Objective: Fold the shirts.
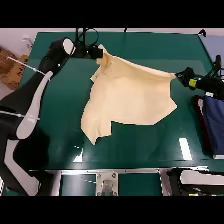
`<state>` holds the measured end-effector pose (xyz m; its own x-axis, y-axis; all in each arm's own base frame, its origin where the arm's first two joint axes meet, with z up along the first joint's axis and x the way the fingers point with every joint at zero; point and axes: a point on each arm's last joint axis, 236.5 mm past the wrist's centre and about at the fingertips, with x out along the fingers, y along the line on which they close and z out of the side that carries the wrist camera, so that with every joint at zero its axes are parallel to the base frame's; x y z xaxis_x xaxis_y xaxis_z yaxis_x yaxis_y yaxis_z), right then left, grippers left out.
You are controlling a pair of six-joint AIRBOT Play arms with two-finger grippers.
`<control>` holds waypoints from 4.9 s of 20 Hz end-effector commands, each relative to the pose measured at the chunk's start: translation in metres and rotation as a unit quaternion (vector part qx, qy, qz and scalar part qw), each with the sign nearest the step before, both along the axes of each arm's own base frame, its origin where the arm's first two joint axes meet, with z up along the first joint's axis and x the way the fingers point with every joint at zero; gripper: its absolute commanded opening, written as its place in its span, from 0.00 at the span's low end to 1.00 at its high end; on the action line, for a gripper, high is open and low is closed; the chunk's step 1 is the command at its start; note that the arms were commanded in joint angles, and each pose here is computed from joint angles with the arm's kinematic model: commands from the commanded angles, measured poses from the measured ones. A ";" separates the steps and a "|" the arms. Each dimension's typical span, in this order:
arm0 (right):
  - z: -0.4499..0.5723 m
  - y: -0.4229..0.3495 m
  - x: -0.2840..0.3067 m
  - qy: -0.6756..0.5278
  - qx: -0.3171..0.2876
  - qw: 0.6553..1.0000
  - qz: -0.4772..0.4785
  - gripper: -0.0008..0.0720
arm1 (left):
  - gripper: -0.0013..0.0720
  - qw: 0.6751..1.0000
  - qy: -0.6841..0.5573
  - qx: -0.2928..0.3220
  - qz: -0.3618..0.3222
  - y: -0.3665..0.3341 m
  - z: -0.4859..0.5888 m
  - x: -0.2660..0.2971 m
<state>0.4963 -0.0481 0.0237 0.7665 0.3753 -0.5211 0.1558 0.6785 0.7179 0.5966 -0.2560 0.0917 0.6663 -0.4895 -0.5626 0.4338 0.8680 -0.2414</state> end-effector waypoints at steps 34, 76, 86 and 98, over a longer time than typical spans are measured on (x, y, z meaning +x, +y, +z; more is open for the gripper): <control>-0.137 0.071 -0.174 0.322 0.085 0.937 0.104 0.16 | 0.05 0.856 0.497 -0.086 -0.114 0.054 -0.179 -0.255; 0.046 0.042 0.013 -0.019 -0.081 0.996 0.036 0.03 | 0.05 0.999 0.016 -0.052 -0.001 0.084 -0.006 -0.049; -0.010 0.001 0.014 0.058 -0.017 0.998 0.036 0.41 | 0.85 0.977 0.153 -0.145 0.001 0.123 -0.034 -0.049; -0.035 -0.043 -0.120 0.176 0.034 0.983 0.040 0.41 | 0.85 0.881 0.449 -0.148 0.018 0.220 -0.120 -0.186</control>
